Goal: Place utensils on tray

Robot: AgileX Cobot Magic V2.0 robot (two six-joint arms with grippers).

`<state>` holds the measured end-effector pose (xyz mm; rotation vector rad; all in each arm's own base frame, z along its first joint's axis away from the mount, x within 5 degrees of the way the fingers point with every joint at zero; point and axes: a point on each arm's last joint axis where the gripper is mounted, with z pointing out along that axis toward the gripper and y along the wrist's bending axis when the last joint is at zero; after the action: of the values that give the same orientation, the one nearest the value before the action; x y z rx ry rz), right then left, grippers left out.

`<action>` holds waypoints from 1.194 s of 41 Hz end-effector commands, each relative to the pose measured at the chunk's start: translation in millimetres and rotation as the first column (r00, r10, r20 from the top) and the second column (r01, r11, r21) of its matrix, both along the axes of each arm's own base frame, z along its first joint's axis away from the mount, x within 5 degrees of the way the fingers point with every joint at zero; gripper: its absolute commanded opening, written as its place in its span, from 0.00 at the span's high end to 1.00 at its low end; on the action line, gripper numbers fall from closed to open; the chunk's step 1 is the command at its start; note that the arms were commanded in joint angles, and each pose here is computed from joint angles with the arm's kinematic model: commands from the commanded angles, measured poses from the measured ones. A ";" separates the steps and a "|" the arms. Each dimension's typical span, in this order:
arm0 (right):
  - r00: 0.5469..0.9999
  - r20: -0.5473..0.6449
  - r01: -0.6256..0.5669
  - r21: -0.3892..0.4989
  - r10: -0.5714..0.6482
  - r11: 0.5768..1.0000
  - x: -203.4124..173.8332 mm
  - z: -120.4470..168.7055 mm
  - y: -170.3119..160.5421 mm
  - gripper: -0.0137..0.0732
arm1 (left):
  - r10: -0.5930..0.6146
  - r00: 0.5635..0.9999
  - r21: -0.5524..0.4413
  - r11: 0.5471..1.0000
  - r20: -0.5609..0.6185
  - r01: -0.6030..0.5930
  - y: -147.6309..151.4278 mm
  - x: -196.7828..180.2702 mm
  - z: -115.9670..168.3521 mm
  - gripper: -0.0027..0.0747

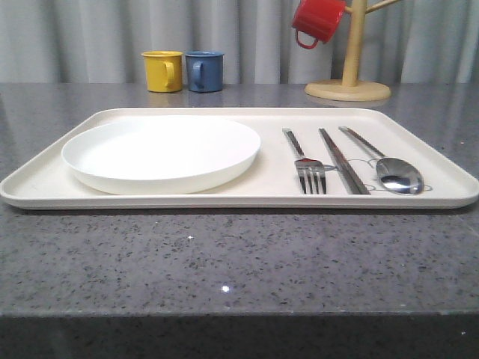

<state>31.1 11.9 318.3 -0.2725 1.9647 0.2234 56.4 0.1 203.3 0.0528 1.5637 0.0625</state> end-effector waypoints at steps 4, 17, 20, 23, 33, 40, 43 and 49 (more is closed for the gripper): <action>0.946 0.290 0.119 0.104 -0.145 0.987 9.0 -22.7 -3.1 0.98 | 0.000 0.993 -0.019 1.000 0.115 0.002 0.3 -2.7 10.2 0.99; 0.818 0.497 0.192 0.238 -0.289 0.952 22.6 -102.4 -9.4 0.98 | 0.000 0.993 -0.019 1.000 0.115 0.002 0.3 -2.7 10.2 0.99; 0.822 0.487 0.204 0.235 -0.297 0.950 23.1 -105.4 -9.8 0.98 | 0.000 0.993 -0.019 1.000 0.115 0.002 0.3 -2.7 10.2 0.99; 0.819 0.490 0.205 0.235 -0.298 0.950 23.2 -105.6 -10.0 0.98 | 0.000 0.993 -0.019 1.000 0.115 0.002 0.3 -2.7 10.2 0.99; 0.819 0.491 0.205 0.235 -0.298 0.950 23.2 -105.5 -10.0 0.98 | 0.000 0.993 -0.019 1.000 0.115 0.002 0.3 -2.7 10.2 0.99; 0.812 0.501 0.204 0.237 -0.300 0.950 22.9 -104.5 -10.1 0.98 | 0.000 0.993 -0.019 1.000 0.115 0.002 0.3 -2.7 10.2 0.99; 0.810 0.501 0.209 0.238 -0.304 0.949 22.9 -104.4 -10.2 0.98 | 0.000 0.993 -0.019 1.000 0.115 0.002 0.3 -2.7 10.2 0.99; 0.810 0.494 0.208 0.260 -0.315 0.943 22.9 -104.3 -10.2 0.98 | 0.000 0.993 -0.019 1.000 0.115 0.002 0.3 -2.7 10.2 0.99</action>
<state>56.5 2.1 204.7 0.0706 1.4999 0.1348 56.4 0.0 203.4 0.0539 1.5622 0.0614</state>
